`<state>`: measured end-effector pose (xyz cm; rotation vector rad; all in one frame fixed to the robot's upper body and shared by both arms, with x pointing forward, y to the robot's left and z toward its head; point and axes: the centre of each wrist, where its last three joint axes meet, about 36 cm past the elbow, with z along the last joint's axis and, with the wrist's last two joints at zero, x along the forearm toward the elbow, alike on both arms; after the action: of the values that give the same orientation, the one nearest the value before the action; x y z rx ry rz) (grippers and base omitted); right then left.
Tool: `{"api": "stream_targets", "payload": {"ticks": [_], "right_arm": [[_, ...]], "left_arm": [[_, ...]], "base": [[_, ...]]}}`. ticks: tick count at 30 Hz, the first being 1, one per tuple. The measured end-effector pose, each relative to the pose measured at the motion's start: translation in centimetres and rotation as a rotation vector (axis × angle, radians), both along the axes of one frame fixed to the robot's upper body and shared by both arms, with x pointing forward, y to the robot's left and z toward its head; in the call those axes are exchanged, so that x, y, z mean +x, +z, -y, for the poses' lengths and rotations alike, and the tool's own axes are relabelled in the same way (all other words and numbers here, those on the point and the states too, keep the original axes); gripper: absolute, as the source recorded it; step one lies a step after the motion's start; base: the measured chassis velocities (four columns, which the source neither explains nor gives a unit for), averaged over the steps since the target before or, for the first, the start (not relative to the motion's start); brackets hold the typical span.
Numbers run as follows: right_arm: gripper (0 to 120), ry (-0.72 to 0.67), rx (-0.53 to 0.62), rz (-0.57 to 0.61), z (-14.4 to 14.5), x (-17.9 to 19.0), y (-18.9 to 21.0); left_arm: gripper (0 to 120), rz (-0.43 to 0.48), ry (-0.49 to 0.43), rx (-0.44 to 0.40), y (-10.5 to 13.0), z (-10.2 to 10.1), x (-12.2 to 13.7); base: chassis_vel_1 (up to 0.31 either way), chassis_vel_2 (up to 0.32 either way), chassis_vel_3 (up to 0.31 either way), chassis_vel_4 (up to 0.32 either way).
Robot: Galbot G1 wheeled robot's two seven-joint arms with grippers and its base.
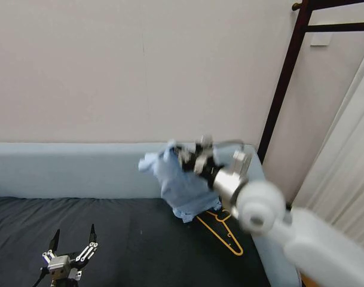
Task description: Pick up the clothes from the sofa and hang them on the clothes hanger.
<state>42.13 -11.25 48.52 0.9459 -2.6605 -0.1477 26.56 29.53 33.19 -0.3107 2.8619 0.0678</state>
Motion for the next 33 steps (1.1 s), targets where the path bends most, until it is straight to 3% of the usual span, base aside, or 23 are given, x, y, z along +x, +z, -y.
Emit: {"api": "stream_targets", "payload": {"ticks": [1, 2, 4, 6, 9, 14, 22, 27, 29, 33], "right_arm": [[0, -0.007, -0.042, -0.055, -0.5, -0.5, -2.5], [0, -0.007, -0.042, -0.055, -0.5, -0.5, -2.5], [0, -0.021, -0.163, -0.200, -1.3, -1.6, -6.6], [1, -0.020, -0.206, -0.249, -1.6, -2.0, -7.4], [14, 0.022, -0.319, -0.437, -2.4, -3.1, -9.0], [32, 0.061, -0.334, -0.490, -3.0, -3.7, -9.1], [58, 0.117, -0.239, -0.406, -3.4, -2.9, -7.7], [79, 0.205, -0.132, -0.145, -3.1, -1.8, -6.8], [85, 0.191, -0.128, -0.089, -3.1, -0.6, -7.3], [97, 0.067, -0.241, 0.000, -3.3, 3.3, -9.9]], "left_arm": [[100, -0.003, -0.001, -0.001, -0.2, 0.0, 0.1], [100, -0.003, -0.001, -0.001, -0.2, 0.0, 0.1], [100, -0.007, -0.003, 0.000, -0.4, -0.1, 0.3], [100, -0.009, -0.004, 0.002, -0.4, -0.2, 0.4], [100, -0.017, -0.004, 0.009, -0.4, -0.8, 0.6], [100, -0.022, 0.005, 0.015, -0.6, -1.7, 1.0], [100, -0.036, 0.023, 0.024, -1.2, -2.6, 1.1], [100, -0.104, 0.072, 0.084, -3.1, -7.5, 0.6], [100, -0.116, 0.079, 0.096, -3.5, -8.4, 0.1], [100, -0.124, 0.092, 0.103, -3.7, -8.9, -0.9]], "base": [[0.000, 0.000, 0.000, 0.000], [0.000, 0.000, 0.000, 0.000], [0.000, 0.000, 0.000, 0.000], [0.000, 0.000, 0.000, 0.000], [0.000, 0.000, 0.000, 0.000], [0.000, 0.000, 0.000, 0.000], [0.000, 0.000, 0.000, 0.000], [0.000, 0.000, 0.000, 0.000], [0.000, 0.000, 0.000, 0.000], [0.000, 0.000, 0.000, 0.000]]}}
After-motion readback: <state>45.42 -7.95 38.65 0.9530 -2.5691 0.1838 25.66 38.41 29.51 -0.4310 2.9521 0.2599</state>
